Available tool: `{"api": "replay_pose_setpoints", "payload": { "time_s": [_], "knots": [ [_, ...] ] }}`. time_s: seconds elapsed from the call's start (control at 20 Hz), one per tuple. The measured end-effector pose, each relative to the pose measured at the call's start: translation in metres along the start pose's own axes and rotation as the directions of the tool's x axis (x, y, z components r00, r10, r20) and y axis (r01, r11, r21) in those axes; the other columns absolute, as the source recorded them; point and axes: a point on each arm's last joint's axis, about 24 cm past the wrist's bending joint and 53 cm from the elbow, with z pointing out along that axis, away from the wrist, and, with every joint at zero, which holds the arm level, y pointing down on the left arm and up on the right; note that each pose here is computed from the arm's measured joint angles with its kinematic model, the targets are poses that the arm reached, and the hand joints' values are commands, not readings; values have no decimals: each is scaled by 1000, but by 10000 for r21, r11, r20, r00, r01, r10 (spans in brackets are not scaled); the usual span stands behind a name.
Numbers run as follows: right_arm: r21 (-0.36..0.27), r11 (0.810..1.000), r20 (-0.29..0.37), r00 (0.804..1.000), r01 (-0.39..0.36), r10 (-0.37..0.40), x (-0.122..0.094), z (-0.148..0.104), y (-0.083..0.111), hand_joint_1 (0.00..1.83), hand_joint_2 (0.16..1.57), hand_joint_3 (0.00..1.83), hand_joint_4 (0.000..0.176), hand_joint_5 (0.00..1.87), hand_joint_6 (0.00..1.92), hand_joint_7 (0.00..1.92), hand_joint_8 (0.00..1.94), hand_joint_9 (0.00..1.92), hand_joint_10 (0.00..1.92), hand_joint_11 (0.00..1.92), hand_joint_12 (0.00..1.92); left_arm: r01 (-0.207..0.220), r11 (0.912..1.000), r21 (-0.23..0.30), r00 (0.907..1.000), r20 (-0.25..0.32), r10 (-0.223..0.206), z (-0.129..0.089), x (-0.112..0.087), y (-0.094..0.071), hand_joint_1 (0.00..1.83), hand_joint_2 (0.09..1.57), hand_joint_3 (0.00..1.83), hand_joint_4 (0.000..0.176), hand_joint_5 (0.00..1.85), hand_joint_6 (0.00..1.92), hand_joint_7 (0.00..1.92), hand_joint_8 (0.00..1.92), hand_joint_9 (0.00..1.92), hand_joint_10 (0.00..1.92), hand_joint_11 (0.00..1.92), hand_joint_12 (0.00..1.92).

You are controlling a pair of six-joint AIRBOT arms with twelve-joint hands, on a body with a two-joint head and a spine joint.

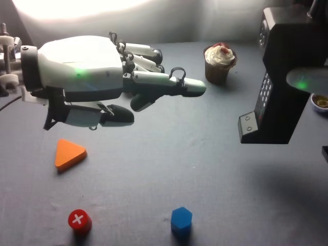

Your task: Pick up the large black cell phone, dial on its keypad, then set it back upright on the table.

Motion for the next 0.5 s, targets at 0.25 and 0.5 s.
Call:
{"api": "replay_pose_setpoints", "payload": {
  "time_s": [0.25,0.5],
  "knots": [
    [-415,9991,-221,9997,-105,96,8,13,7,1367,1140,0,0,962,874,844,1179,879,1329,855,1225,-363,9948,-955,9993,-67,359,11,9,14,1418,1313,13,112,0,0,563,1643,544,1893,329,1921],
    [-330,9994,-148,9999,37,-42,3,15,5,1363,1151,1,0,953,894,832,1203,837,1380,816,1239,-496,9800,-1926,9986,59,517,17,9,35,1445,1295,46,96,0,0,565,1609,517,1898,372,1921]
  ]
}}
